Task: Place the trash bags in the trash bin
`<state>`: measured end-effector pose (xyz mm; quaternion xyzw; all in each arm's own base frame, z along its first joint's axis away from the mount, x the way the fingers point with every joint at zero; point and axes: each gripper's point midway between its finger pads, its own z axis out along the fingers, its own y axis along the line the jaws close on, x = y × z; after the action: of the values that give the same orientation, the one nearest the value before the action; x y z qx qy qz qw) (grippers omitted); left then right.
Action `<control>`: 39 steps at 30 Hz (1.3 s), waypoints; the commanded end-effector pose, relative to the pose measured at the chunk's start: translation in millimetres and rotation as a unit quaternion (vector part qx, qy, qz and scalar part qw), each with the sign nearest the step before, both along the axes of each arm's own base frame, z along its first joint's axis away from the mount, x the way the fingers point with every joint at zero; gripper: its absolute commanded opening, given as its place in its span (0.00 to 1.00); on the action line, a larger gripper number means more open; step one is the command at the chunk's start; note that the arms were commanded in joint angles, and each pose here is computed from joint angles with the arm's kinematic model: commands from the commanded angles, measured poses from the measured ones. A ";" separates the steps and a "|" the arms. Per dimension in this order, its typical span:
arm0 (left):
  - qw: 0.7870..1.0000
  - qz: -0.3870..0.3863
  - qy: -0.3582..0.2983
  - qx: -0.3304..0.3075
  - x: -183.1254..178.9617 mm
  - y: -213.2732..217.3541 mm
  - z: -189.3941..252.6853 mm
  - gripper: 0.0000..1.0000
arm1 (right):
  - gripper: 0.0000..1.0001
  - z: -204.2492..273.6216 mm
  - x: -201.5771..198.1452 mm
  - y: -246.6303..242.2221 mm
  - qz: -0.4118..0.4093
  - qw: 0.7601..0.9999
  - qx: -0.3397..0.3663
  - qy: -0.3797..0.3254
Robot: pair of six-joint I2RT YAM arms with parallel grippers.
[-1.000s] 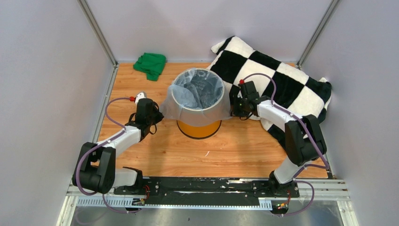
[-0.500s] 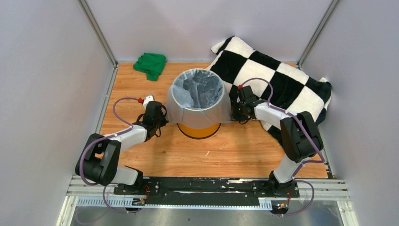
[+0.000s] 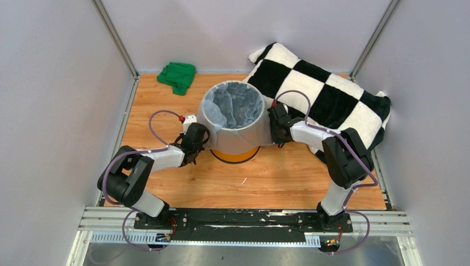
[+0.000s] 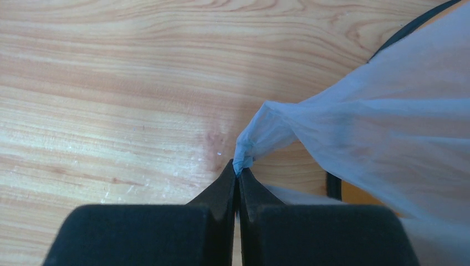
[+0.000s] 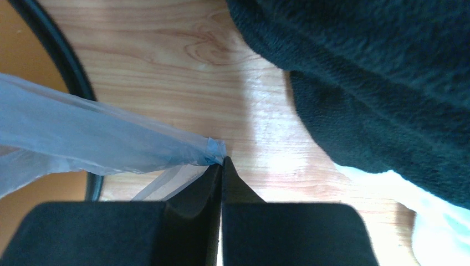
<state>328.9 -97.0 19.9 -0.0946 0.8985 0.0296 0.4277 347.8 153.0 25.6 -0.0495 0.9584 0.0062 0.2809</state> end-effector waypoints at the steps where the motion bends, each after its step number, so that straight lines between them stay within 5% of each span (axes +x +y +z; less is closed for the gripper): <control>1: 0.998 0.006 0.001 0.063 1.6 7.7 -2.4 0.00 | 0.00 -9.9 -5.9 -31.5 -0.003 0.993 -0.121 0.013; 13: 0.989 0.057 0.047 0.126 -2.1 18.8 -7.9 0.00 | 0.00 -24.7 -8.8 -44.5 -0.010 0.980 -0.195 0.039; 29: 0.995 0.087 0.030 0.026 -4.6 28.4 13.5 0.11 | 0.07 26.5 -0.1 -11.2 -0.009 0.999 0.023 0.021; 39: 0.996 0.079 0.017 -0.023 -8.1 23.2 30.3 0.38 | 0.37 66.3 -4.1 -7.5 -0.009 0.996 0.094 0.003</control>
<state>327.2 -75.8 44.2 -0.1620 0.8975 0.0598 0.4058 359.2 144.6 83.8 -0.0210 0.9512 0.0617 0.3017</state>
